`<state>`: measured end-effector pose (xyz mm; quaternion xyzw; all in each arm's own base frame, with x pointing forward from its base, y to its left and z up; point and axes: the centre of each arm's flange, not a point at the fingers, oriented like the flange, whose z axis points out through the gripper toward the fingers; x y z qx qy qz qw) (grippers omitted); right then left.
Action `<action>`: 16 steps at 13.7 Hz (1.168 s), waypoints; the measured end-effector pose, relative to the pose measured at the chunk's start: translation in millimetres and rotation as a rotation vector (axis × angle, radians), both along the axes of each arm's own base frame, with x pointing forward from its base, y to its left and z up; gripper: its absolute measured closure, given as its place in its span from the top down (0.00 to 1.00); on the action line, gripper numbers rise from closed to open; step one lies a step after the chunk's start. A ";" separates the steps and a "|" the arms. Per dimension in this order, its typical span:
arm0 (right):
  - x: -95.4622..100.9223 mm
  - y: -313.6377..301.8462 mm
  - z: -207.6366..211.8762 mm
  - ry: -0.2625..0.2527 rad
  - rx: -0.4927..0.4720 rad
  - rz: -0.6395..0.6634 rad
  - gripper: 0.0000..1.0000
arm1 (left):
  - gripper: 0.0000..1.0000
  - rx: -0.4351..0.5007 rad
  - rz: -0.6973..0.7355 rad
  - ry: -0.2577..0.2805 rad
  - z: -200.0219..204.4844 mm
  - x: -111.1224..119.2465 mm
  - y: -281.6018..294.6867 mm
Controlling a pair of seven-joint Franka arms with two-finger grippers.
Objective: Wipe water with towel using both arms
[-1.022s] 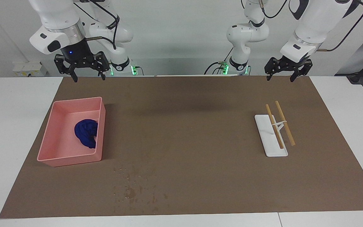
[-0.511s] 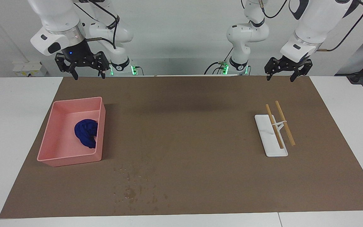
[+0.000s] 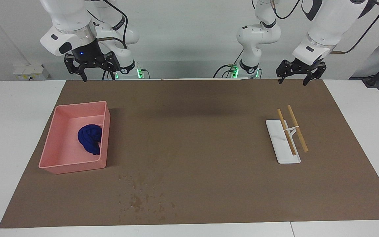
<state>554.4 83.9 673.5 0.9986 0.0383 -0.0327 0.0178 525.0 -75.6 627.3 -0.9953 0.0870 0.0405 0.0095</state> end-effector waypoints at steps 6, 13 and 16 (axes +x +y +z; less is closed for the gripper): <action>0.2 3.1 -0.8 -0.002 -0.012 -0.025 1.00 | 1.00 0.000 0.000 0.000 0.0 0.0 0.0; 0.5 1.4 -0.8 -0.002 -0.012 -0.028 1.00 | 1.00 0.000 0.000 0.000 0.0 0.0 0.0; -1.3 6.4 -1.2 0.004 -0.014 -0.020 1.00 | 1.00 0.000 0.000 0.000 0.0 0.0 0.0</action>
